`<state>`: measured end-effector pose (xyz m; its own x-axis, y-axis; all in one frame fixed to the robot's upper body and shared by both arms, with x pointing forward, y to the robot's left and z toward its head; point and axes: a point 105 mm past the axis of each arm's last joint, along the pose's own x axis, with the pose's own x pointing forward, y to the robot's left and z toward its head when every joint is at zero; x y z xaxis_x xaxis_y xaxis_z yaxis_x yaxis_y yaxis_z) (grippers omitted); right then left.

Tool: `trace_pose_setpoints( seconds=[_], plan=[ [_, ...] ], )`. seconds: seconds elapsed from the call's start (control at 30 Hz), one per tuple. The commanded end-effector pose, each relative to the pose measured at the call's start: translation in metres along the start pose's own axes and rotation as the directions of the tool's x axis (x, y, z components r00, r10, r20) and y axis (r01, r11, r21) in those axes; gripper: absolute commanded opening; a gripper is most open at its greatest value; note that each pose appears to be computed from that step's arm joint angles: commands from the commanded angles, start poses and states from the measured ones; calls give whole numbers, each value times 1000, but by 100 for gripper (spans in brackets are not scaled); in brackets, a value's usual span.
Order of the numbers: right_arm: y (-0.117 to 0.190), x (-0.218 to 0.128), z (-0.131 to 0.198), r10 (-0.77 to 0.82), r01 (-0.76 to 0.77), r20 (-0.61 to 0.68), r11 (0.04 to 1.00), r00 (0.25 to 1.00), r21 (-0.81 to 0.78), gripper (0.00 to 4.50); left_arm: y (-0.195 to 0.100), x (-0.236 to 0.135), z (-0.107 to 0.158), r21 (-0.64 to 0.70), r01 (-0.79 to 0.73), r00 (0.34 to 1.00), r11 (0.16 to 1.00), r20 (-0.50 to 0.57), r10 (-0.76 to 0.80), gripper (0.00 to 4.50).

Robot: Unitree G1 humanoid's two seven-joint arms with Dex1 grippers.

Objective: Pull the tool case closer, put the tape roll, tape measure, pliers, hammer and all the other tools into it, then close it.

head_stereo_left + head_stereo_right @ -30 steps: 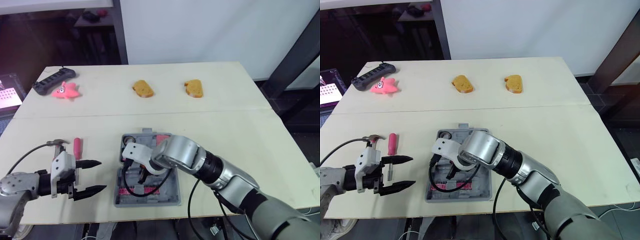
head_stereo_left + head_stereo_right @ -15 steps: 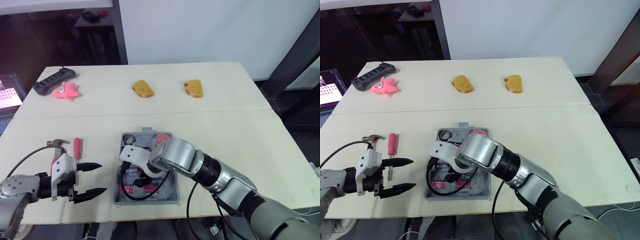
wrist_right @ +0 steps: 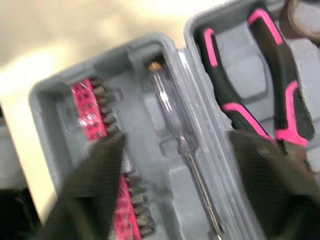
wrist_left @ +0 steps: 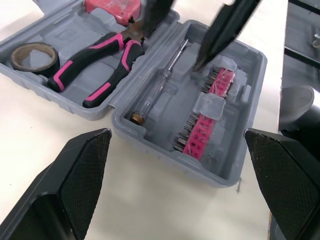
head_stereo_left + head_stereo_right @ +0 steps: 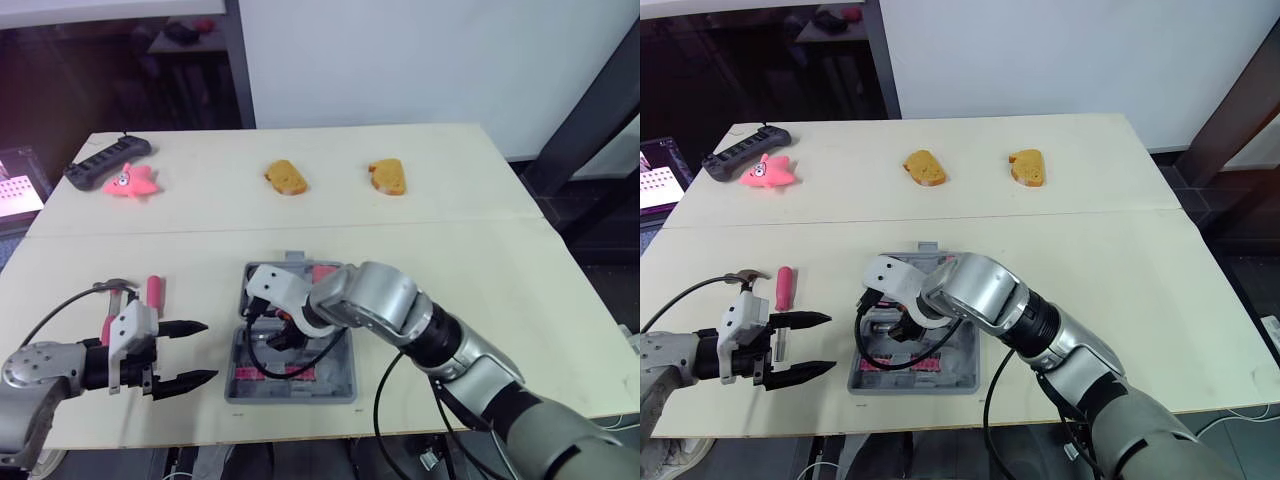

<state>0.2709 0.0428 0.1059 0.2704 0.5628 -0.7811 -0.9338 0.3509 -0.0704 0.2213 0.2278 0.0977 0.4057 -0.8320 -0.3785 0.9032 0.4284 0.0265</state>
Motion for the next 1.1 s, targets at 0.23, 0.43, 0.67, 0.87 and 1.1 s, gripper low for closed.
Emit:
trace_pose_setpoints(
  seconds=[0.23, 0.43, 0.67, 0.87, 1.1],
  plan=[
    [3, 6, 5, -2, 4, 71, 1000, 997, -22, 5, -3, 1, 4, 16, 11, 1000, 1000, 7, -11, 450],
    [-1, 12, -2, -16, 16, 51, 1000, 999, -16, 5, -2, 1, 5, 15, 9, 1000, 1000, 6, -9, 450],
    [-1, 27, -18, -15, 15, 4, 1000, 1000, 8, 5, -1, 1, 6, 14, 5, 1000, 1000, 5, -5, 450],
    [1, 34, -29, -6, 7, -22, 1000, 1000, 28, 5, 0, 0, 6, 12, 0, 1000, 1000, 2, 0, 450],
    [2, 32, -31, 16, -16, -2, 996, 1000, 86, 5, -2, -1, 6, 10, -4, 1000, 1000, 0, 4, 450]
  ],
)
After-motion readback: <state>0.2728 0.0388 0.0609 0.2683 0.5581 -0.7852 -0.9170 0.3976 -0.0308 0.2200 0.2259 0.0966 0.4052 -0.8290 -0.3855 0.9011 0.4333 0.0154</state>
